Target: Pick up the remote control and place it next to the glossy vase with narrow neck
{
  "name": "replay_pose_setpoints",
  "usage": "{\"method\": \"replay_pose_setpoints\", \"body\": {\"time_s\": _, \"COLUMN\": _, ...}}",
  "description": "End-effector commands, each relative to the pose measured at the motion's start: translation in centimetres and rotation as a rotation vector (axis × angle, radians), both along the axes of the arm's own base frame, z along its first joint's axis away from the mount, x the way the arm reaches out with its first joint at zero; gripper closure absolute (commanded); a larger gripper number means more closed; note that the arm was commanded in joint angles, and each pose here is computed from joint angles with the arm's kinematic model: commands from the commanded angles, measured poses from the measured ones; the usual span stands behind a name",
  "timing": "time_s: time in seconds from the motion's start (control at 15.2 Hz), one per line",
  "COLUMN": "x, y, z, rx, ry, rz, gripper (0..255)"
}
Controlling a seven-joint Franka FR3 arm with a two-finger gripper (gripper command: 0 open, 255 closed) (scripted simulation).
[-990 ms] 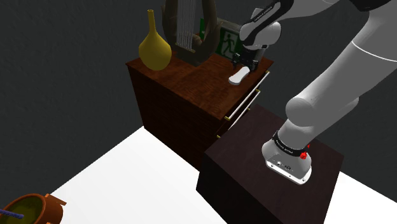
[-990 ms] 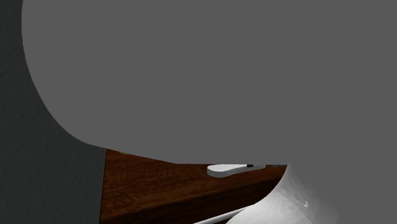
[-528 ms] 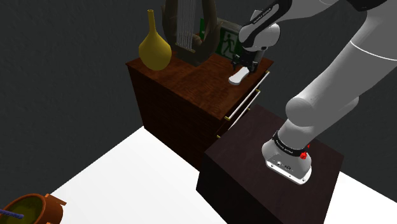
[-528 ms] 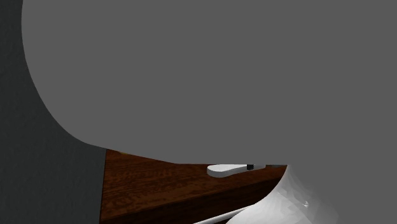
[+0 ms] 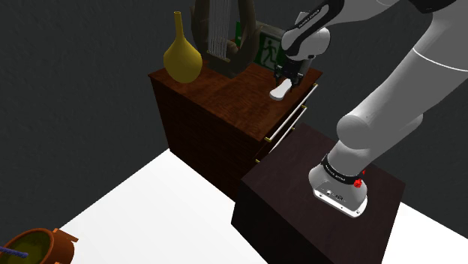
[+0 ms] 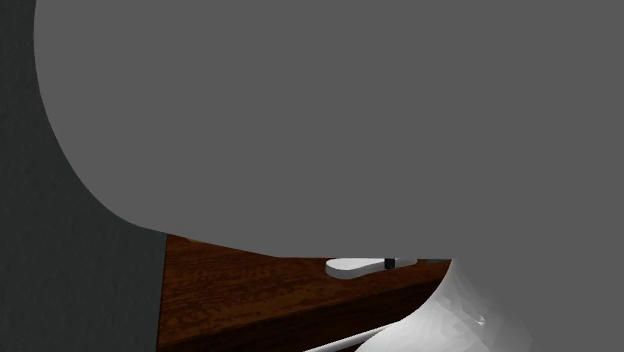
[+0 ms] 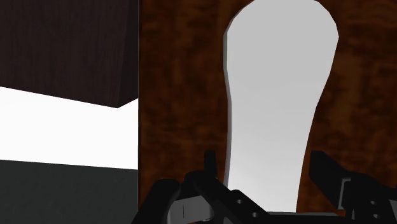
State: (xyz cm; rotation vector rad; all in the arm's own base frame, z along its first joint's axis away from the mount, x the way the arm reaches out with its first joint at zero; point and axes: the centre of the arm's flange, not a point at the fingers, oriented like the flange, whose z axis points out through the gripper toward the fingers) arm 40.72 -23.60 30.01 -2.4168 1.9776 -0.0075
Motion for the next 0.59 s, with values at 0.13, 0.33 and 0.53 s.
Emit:
{"method": "replay_pose_setpoints", "body": {"time_s": 0.13, "x": 0.0, "y": 0.0, "z": 0.0, "rx": 0.000, "ry": 0.000, "rz": 0.000, "gripper": 255}}
{"method": "replay_pose_setpoints", "body": {"time_s": 0.33, "x": 0.0, "y": 0.0, "z": 1.6, "rx": 0.000, "ry": 0.000, "rz": 0.000, "gripper": 255}}
{"method": "replay_pose_setpoints", "body": {"time_s": 0.53, "x": 0.0, "y": 0.0, "z": 3.2, "rx": 0.000, "ry": 0.000, "rz": 0.000, "gripper": 255}}
